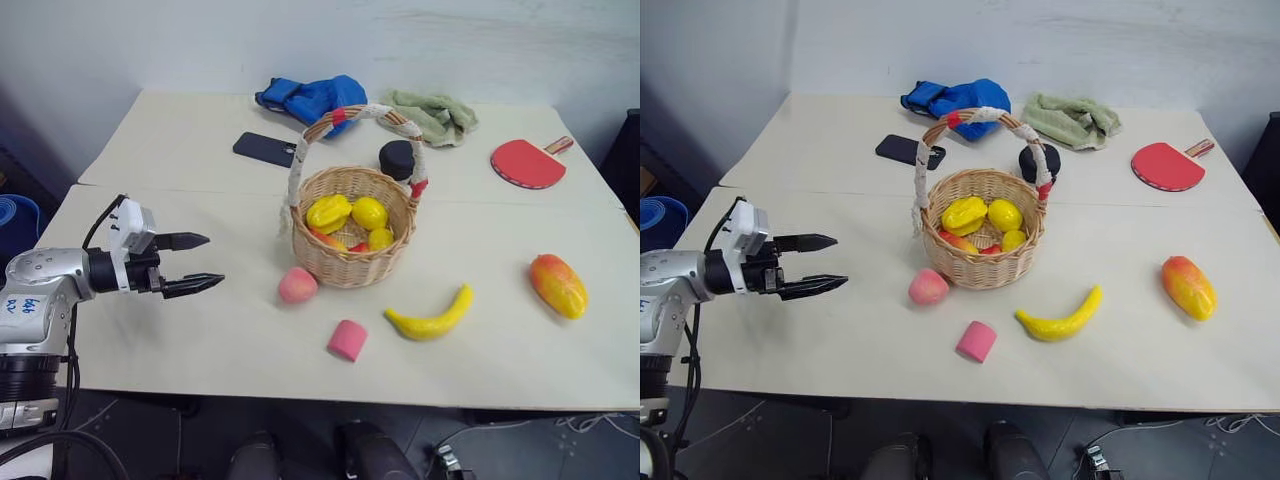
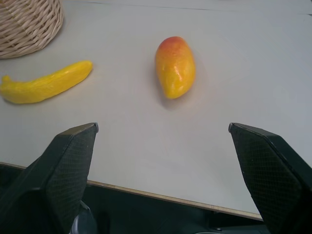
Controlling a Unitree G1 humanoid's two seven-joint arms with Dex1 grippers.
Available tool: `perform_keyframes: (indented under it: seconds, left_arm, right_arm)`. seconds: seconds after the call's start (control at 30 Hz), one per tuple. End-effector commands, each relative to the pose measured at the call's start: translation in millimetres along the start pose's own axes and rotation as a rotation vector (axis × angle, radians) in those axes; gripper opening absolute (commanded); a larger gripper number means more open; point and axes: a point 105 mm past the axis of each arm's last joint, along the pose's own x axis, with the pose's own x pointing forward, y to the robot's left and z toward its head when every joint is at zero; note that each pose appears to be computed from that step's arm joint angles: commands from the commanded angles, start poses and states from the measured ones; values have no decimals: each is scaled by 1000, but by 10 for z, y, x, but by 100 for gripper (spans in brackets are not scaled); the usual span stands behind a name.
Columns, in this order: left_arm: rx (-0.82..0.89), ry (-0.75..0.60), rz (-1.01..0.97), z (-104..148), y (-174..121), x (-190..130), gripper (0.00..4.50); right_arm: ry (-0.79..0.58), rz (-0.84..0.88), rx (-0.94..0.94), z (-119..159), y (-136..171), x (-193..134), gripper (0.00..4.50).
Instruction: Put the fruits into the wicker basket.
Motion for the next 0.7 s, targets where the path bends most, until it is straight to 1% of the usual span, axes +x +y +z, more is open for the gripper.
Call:
perform_keyframes:
  seconds: [0.03,0.13,0.23,0.47,0.7]
  left_arm:
    - [46,-22,17,106,30,-32,450]
    - [23,-23,33,104,47,-21,450]
    - [48,-15,54,112,69,-22,450]
    - [45,-14,71,99,86,-43,450]
    - [38,-9,66,86,71,-30,450]
  right_arm:
    - [-27,-13,-39,120,-19,-37,448]
    - [-13,-28,-52,93,-42,-7,448]
    - [2,-55,-66,53,-87,22,448]
    - [-2,-60,-65,30,-104,41,448]
    - [25,-70,-89,18,-129,37,448]
